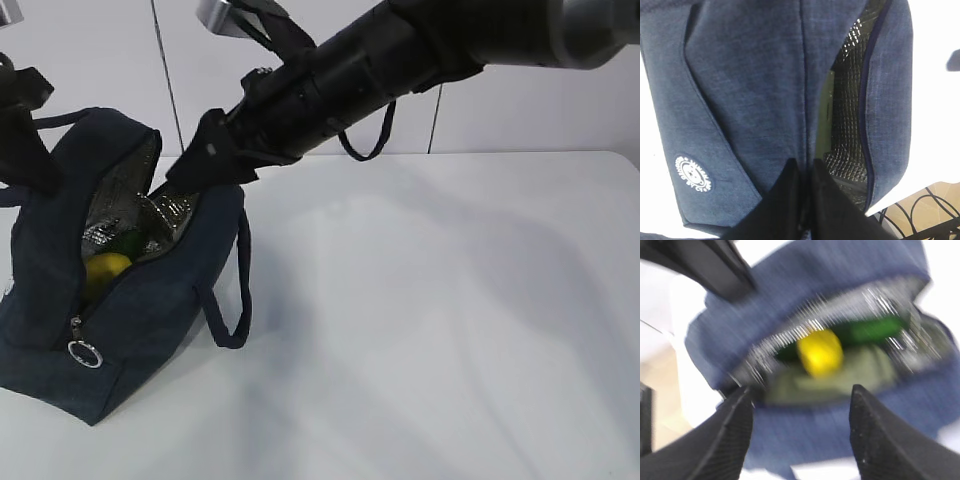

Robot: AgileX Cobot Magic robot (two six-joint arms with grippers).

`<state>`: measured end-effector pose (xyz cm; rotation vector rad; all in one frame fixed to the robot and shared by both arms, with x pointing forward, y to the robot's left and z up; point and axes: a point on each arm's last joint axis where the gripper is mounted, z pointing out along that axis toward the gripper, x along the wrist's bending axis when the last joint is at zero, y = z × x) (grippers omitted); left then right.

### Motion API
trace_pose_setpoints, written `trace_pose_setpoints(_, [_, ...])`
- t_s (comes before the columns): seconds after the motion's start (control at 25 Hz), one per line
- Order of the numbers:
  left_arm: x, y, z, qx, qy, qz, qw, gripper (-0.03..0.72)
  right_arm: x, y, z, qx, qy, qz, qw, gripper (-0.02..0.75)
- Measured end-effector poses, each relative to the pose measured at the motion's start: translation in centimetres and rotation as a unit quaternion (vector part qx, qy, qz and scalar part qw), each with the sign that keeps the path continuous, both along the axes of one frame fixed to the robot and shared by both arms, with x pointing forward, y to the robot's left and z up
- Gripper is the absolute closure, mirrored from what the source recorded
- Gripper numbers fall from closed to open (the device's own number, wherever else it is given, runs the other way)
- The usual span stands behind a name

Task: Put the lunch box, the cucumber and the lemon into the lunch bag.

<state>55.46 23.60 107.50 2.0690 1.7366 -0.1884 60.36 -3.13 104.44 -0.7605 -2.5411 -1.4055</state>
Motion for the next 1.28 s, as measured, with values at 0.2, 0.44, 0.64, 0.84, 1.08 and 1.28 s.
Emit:
trace_pose_setpoints(0.2, [0.0,0.0,0.0,0.000,0.000,0.000,1.000,0.687,0.0,-0.9,0.0,-0.048,0.056,-0.065,0.995,0.292])
trace_pose_setpoints(0.44, [0.0,0.0,0.0,0.000,0.000,0.000,1.000,0.687,0.5,-1.4,-0.4,-0.054,0.147,-0.179,0.971,0.292])
trace_pose_setpoints(0.64, [0.0,0.0,0.0,0.000,0.000,0.000,1.000,0.687,0.6,-1.7,-0.9,-0.068,0.190,-0.231,0.952,0.292])
trace_pose_setpoints(0.84, [0.0,0.0,0.0,0.000,0.000,0.000,1.000,0.687,1.1,-1.4,-3.4,-0.083,0.238,-0.249,0.935,0.292])
trace_pose_setpoints(1.08, [0.0,0.0,0.0,0.000,-0.001,0.000,1.000,0.687,1.4,-0.7,-5.3,-0.068,0.285,-0.254,0.922,0.292])
trace_pose_setpoints(1.28, [0.0,0.0,0.0,0.000,-0.001,0.000,1.000,0.687,1.4,-0.2,-4.9,-0.031,0.293,-0.235,0.926,0.293])
